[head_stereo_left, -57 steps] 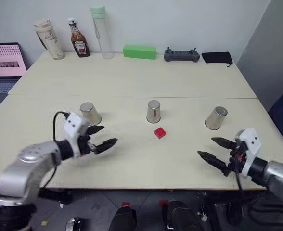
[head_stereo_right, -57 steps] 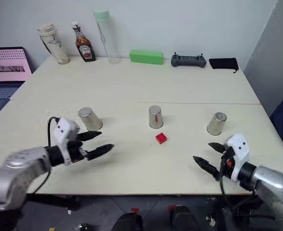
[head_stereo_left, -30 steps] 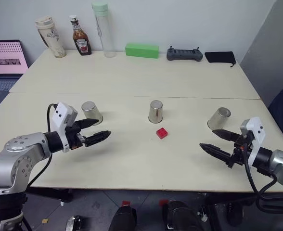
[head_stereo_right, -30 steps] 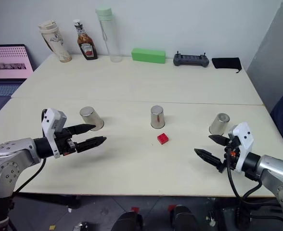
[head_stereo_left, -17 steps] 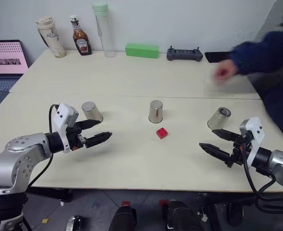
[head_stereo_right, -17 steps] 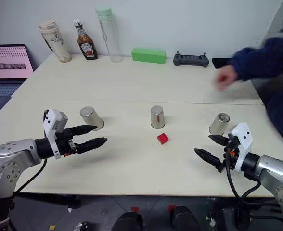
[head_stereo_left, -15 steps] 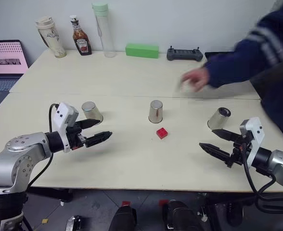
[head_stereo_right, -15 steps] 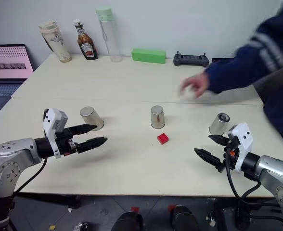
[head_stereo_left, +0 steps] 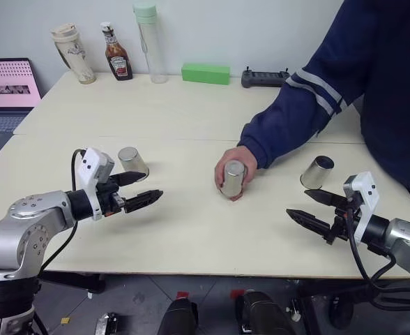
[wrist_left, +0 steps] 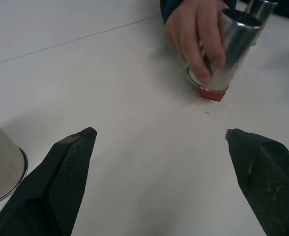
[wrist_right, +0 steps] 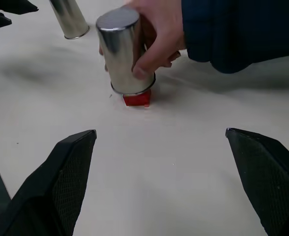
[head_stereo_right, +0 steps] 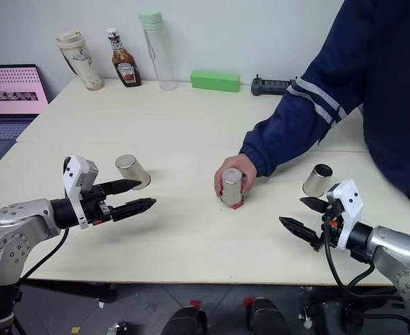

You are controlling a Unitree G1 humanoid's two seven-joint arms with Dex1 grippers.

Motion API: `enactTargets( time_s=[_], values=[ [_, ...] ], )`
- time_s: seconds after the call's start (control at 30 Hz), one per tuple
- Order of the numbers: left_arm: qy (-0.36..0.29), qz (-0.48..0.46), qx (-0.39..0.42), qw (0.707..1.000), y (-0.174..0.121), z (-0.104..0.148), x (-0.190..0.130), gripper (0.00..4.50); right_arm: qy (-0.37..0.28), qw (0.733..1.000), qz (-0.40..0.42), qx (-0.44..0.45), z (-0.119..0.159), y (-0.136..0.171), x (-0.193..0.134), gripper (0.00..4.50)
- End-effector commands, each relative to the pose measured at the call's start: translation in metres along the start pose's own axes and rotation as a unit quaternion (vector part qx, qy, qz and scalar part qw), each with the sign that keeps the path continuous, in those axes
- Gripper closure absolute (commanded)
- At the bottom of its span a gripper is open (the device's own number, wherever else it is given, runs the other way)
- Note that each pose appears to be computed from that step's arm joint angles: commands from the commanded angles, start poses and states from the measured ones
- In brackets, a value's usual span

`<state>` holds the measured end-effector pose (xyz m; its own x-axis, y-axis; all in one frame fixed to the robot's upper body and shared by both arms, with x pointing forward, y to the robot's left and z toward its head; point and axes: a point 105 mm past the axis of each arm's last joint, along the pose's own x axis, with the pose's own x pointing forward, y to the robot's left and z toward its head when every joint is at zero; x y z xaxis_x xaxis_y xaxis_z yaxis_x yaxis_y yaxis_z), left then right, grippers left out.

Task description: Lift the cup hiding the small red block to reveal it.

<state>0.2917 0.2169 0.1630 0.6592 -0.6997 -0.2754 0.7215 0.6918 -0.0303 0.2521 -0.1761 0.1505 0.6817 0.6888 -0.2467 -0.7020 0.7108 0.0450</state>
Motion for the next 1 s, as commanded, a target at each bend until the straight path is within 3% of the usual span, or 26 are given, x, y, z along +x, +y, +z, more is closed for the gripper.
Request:
enactTargets(
  time_s=[0.03, 1.0],
  values=[
    [-0.013, -0.005, 0.017, 1.0, -0.0024, 0.0096, -0.0007, 0.0, -0.013, 1.0, 0.0, -0.014, 0.0088, 0.0002, -0.0013, 0.03],
    [-0.01, -0.003, 0.022, 1.0, 0.0015, 0.0077, -0.0001, 0.0, -0.017, 1.0, -0.005, -0.01, 0.0072, -0.0017, -0.0006, 0.03]
  ],
)
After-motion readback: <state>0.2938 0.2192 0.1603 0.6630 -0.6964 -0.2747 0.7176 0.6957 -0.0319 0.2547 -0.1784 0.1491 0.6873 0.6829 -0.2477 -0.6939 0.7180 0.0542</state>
